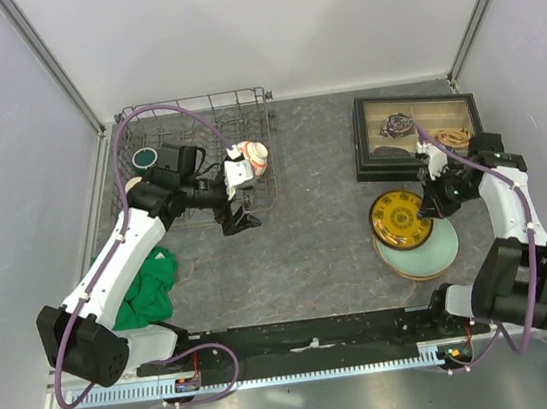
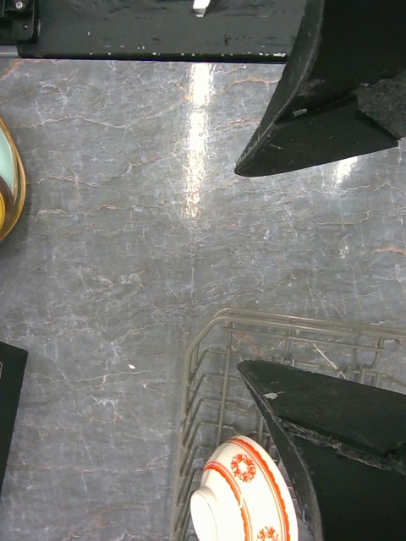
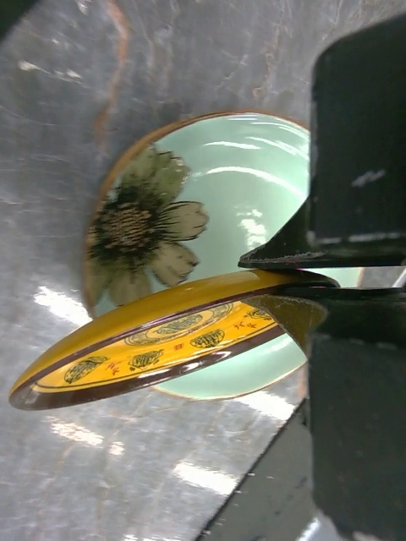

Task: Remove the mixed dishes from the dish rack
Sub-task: Place the plate on the plate, then pick up the cup from the dish rack.

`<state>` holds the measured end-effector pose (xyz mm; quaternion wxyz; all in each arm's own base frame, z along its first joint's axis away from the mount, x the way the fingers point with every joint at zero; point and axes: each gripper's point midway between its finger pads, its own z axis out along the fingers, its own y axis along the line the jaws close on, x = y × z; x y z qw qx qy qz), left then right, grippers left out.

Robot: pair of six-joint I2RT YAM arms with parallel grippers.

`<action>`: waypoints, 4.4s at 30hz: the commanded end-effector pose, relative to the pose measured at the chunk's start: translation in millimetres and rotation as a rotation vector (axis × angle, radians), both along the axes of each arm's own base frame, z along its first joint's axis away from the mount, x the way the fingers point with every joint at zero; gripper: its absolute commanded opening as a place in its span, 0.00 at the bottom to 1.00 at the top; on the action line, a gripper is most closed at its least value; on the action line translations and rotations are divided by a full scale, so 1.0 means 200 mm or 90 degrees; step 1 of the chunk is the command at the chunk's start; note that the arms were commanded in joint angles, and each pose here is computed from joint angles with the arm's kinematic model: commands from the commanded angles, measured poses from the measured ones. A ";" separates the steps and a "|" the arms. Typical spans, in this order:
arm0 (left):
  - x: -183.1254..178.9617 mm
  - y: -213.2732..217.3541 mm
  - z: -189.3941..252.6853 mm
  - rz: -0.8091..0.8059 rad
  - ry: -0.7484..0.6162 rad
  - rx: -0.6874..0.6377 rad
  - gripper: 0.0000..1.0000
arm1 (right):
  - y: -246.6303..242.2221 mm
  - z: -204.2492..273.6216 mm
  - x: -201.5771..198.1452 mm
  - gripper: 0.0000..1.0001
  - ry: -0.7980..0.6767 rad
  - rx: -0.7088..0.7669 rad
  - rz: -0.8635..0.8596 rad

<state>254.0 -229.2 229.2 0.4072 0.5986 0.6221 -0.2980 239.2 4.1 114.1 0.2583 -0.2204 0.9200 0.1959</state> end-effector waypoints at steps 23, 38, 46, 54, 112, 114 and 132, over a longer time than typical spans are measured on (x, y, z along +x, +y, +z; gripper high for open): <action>0.03 0.00 -0.05 -0.008 -0.012 0.011 0.94 | -0.13 -0.11 -0.20 0.08 0.094 0.163 0.097; 0.02 0.02 -0.07 -0.008 -0.017 0.021 0.94 | -0.20 -0.20 -0.12 0.35 0.117 0.156 0.073; 0.02 0.02 -0.09 -0.010 -0.014 0.024 0.94 | -0.22 -0.23 -0.11 0.60 0.126 0.145 0.060; 0.02 0.02 -0.08 -0.009 -0.015 0.023 0.94 | -0.26 -0.22 -0.09 0.71 0.109 0.102 0.039; 0.84 1.50 -0.17 0.708 0.003 0.186 0.99 | 0.08 0.23 0.19 0.98 -0.171 -0.064 -0.022; 0.85 1.52 -0.20 0.708 0.012 0.192 0.99 | 0.09 0.21 0.19 0.98 -0.166 -0.063 -0.020; 0.84 1.54 -0.42 0.683 0.090 0.208 0.99 | 0.09 0.19 0.20 0.98 -0.164 -0.060 -0.023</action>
